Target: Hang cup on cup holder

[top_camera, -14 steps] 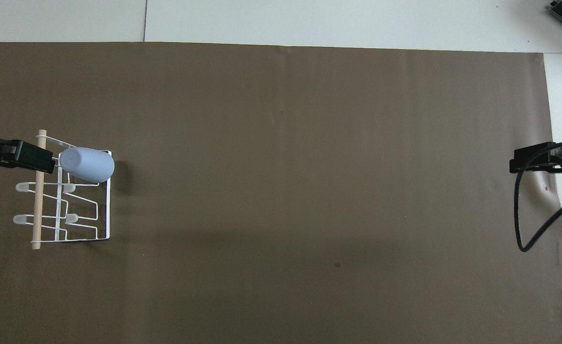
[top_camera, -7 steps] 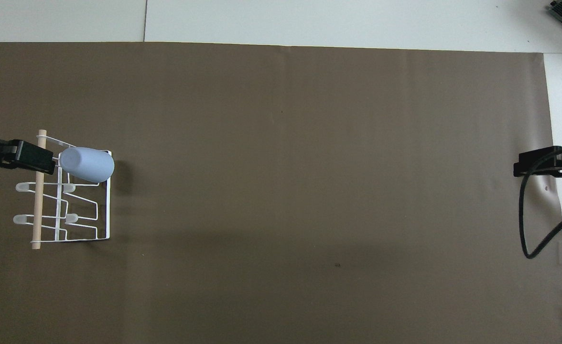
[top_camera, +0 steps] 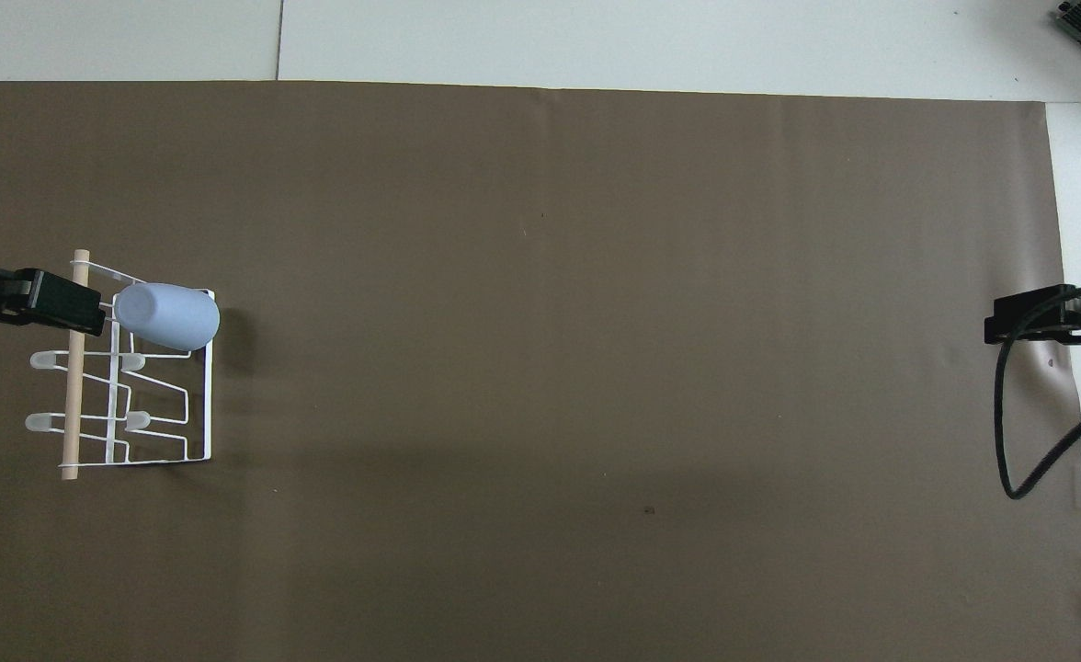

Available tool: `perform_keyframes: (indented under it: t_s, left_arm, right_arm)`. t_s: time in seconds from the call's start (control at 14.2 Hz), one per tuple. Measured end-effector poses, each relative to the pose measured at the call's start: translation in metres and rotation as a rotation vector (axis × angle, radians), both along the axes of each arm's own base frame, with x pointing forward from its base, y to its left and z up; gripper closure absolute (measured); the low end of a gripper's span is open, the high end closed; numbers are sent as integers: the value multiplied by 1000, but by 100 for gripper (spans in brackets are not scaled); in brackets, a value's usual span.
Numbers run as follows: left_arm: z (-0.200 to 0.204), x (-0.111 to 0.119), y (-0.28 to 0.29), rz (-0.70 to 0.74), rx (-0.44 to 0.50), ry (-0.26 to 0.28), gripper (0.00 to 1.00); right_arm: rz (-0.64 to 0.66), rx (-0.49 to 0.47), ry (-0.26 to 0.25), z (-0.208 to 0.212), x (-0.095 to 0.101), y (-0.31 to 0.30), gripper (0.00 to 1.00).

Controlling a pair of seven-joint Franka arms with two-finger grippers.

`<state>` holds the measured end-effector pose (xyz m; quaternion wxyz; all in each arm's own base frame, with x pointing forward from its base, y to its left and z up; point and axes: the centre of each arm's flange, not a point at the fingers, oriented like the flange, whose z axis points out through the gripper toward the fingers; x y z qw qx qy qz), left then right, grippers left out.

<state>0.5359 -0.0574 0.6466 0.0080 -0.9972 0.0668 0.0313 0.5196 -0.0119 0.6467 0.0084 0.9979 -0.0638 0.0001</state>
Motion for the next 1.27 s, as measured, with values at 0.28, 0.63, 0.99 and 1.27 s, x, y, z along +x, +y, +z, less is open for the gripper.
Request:
perform_keyframes:
  t_s: [0.28, 0.63, 0.99, 1.27]
  left_arm:
    - [0, 1, 6, 10, 0, 0, 0]
    - [0, 2, 27, 50, -1, 1, 0]
    - [-1, 2, 23, 41, 0, 0, 0]
    - [-1, 1, 15, 27, 0, 0, 0]
  right_arm:
    - [0, 0, 1, 0, 0, 0, 0]
    - [0, 0, 2, -1, -1, 0, 0]
    - [0, 0, 1, -1, -1, 0, 0]
    - [0, 0, 1, 0, -1, 0, 0]
